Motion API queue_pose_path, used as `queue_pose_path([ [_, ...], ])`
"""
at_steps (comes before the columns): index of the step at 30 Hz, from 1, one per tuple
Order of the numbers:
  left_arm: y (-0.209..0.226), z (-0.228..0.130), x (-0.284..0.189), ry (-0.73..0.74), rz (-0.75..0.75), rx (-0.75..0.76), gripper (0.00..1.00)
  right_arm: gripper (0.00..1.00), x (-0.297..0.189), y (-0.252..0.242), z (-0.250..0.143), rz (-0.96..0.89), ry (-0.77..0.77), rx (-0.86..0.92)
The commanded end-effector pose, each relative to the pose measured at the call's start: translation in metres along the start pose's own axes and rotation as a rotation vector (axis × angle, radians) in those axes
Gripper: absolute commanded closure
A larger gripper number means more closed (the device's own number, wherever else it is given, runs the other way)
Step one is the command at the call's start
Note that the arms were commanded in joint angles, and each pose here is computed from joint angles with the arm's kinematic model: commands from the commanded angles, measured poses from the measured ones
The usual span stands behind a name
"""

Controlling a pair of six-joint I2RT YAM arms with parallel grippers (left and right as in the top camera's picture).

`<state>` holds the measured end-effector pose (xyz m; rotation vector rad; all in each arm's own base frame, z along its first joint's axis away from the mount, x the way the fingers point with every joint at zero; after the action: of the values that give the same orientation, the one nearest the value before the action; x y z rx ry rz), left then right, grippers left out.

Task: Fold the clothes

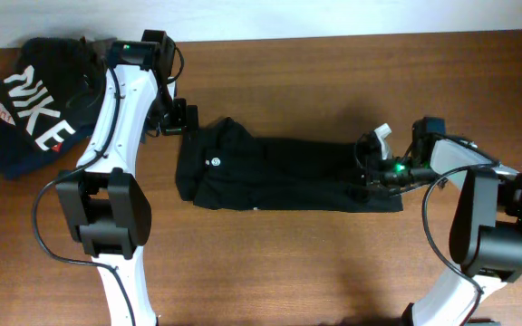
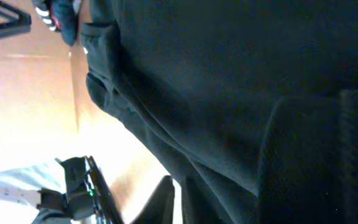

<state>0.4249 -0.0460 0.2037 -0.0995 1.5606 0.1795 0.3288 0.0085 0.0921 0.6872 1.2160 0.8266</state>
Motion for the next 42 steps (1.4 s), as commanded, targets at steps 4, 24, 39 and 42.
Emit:
queue_pose_path([
  [4, -0.011, -0.003, -0.010, -0.021, -0.043, 0.015, 0.01, 0.77, 0.016, -0.021, -0.011, 0.051, 0.032, 0.095],
  [24, -0.019, -0.003, -0.011, -0.039, -0.048, 0.032, 0.01, 0.95, -0.049, 0.055, 0.033, -0.027, -0.071, -0.005],
  [39, -0.019, -0.004, -0.011, -0.032, -0.046, 0.033, 0.01, 0.92, 0.007, -0.042, 0.023, -0.022, 0.023, 0.167],
  [42, -0.019, -0.004, -0.011, -0.031, -0.045, 0.033, 0.01, 0.93, 0.014, -0.054, 0.021, -0.020, 0.029, 0.180],
])
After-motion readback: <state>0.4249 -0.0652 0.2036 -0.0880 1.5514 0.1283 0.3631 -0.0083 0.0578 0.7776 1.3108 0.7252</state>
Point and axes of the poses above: each gripper's point midway between its finger pads, its own x axis out along the fingers, its own y axis along the line the jaws close on, z = x × y, the point moved 9 cm from there along -x, back along the fingers, and after that the axes turned 6 degrees about -x, right-handed, at the moved point
